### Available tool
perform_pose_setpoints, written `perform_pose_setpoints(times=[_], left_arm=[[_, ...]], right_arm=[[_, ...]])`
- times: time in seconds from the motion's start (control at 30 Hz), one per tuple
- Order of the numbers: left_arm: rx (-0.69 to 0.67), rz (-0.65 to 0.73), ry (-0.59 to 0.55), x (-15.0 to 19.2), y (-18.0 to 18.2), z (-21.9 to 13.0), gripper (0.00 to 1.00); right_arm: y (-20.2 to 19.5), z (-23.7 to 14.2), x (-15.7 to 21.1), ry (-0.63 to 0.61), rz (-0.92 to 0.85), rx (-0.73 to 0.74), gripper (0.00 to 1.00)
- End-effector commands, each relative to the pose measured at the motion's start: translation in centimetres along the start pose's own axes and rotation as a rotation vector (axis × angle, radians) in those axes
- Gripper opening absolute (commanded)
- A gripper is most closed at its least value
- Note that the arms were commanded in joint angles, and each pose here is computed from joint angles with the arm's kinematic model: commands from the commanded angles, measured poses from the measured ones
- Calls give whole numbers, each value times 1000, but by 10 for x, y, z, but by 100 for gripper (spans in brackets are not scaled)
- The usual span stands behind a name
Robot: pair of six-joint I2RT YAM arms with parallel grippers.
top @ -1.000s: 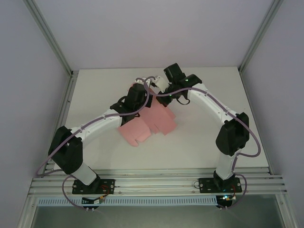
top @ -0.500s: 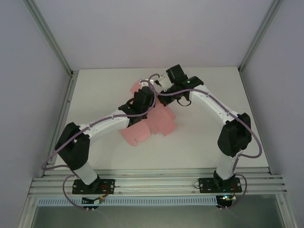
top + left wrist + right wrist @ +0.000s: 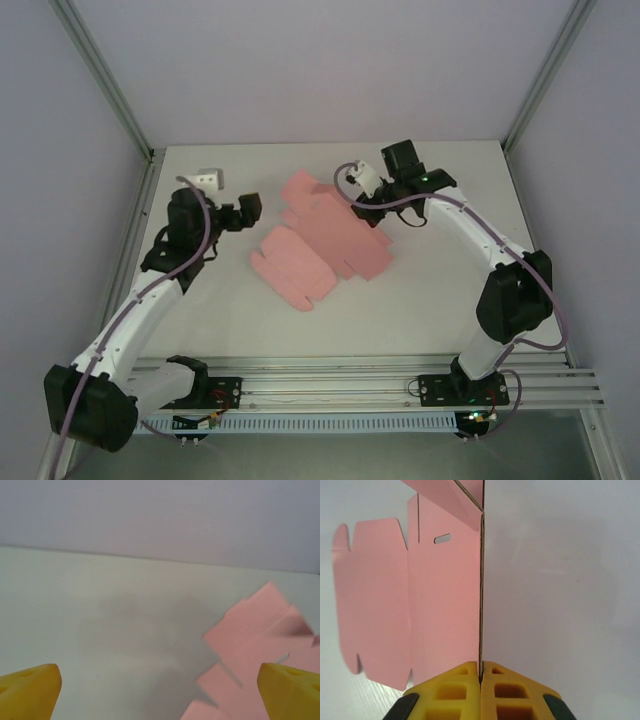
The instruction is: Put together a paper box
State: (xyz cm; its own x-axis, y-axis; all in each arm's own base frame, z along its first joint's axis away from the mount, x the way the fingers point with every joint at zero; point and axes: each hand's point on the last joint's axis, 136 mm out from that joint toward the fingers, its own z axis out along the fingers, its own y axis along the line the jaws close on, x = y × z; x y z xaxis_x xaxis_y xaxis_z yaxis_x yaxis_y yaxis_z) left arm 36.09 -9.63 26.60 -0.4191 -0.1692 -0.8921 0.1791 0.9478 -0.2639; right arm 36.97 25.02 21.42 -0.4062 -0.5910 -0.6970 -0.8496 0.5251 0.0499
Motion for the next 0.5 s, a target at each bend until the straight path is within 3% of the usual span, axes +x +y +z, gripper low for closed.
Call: perform_pose_setpoints(times=[0.0, 0.1, 0.2, 0.33, 0.47], left_arm=[[354, -54, 161, 48, -38, 1, 100], [441, -49, 196, 52, -41, 10, 99], [510, -58, 237, 48, -40, 22, 92], [662, 11, 277, 51, -57, 20, 84], [711, 52, 279, 57, -62, 15, 73]], right_arm=[[23, -20, -23, -122, -76, -142, 0], [34, -25, -22, -140, -101, -233, 0], [44, -31, -23, -146, -123, -298, 0], [41, -32, -26, -148, -95, -301, 0], [37, -31, -28, -140, -62, -317, 0]])
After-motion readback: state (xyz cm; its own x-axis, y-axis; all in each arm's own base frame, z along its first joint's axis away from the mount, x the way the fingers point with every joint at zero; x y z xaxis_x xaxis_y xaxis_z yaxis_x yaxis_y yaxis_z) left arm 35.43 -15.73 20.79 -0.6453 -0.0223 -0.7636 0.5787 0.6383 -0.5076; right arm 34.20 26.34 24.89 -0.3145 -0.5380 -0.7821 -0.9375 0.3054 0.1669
